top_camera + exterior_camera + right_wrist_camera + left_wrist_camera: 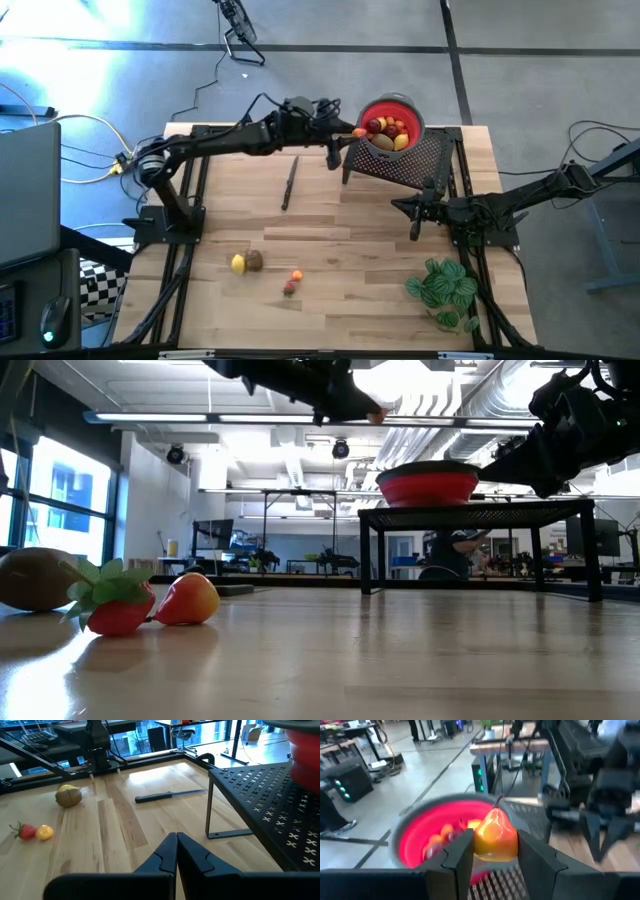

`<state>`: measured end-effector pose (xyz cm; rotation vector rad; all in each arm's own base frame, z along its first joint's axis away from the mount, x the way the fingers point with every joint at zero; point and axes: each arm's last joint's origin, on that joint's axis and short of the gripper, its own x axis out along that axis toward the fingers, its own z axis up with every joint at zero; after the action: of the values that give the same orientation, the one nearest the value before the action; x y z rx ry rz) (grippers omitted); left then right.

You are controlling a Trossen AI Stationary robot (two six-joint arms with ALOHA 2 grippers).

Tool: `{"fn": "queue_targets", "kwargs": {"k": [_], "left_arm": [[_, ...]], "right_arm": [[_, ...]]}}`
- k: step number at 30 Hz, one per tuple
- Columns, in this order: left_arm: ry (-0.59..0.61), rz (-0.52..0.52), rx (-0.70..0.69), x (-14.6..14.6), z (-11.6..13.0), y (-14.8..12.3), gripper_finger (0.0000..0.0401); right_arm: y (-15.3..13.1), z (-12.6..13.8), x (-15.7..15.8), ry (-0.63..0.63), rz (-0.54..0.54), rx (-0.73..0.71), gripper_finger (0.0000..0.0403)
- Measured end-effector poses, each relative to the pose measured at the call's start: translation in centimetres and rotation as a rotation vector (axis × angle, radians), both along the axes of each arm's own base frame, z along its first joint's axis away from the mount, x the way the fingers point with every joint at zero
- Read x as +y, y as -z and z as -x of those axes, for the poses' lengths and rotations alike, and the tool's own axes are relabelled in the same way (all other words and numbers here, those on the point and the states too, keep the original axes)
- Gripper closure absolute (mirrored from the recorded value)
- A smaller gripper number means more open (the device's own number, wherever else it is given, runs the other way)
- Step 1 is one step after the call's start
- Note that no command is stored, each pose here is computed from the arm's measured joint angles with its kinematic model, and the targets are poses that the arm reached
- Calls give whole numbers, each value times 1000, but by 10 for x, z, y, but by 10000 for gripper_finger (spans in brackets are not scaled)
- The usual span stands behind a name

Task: Pick & Place Fruit
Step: Put the orange pear into the red strainer bowl on the shelf

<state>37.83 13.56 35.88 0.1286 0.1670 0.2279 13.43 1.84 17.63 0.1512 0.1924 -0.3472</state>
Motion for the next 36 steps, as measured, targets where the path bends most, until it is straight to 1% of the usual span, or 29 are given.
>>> {"fn": "queue_targets", "kwargs": {"k": [3,6,12,16,23,30,36], "left_arm": [[32,23,-20,9,-9,-7,266],[58,34,-12,18,-19,-12,266],[44,44,31,32,-37,-22,266],[38,53,46,41,-49,-16,266],[31,88,90,48,-63,8,266],[-8,105,129,53,-72,28,266],[-35,107,131,54,-72,29,266]], "right_arm": [[0,0,0,0,0,1,400],[0,0,0,0,1,4,400],[1,0,0,1,-5,4,400],[1,0,0,1,-5,5,400],[1,0,0,1,-5,5,400],[1,0,0,1,-4,6,401],[1,0,0,1,-5,5,401]]}}
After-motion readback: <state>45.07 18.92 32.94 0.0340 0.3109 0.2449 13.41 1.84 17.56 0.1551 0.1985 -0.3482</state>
